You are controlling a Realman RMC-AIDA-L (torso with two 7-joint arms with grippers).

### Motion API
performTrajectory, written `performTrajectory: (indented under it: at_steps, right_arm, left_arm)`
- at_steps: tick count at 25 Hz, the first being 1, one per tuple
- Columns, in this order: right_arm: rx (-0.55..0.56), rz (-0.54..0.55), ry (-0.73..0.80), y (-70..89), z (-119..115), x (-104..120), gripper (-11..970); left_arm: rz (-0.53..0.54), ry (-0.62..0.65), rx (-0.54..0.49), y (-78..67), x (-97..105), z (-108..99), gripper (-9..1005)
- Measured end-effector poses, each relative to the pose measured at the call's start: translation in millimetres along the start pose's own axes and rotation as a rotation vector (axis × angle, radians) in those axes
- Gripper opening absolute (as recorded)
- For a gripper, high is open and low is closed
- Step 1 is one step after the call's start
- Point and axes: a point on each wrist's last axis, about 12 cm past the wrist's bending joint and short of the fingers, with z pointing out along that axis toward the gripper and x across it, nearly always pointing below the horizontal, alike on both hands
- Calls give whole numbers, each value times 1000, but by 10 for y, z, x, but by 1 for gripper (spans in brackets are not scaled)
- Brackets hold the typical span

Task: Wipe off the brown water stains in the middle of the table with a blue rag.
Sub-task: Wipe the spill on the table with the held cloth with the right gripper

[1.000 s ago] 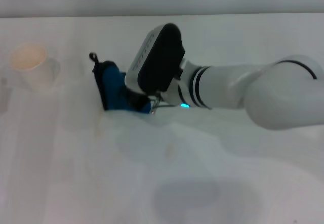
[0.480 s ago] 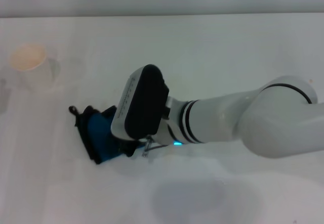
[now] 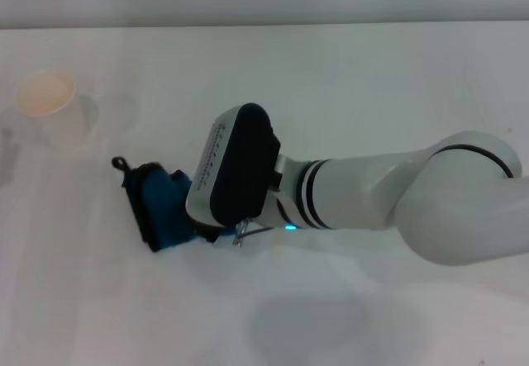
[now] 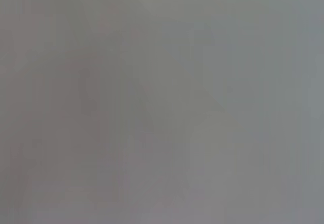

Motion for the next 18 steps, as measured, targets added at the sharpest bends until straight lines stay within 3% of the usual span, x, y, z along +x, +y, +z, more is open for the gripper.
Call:
performTrajectory:
  at_steps: [13,18]
  right_arm:
    - [134,20,40,-409,-18,182,55]
    - [212,52,53,-662,-57,231,56]
  left_arm:
    - [-10,7,-4,-12,18,-41,859]
    - [-10,7,-6,-10,20,-52,860]
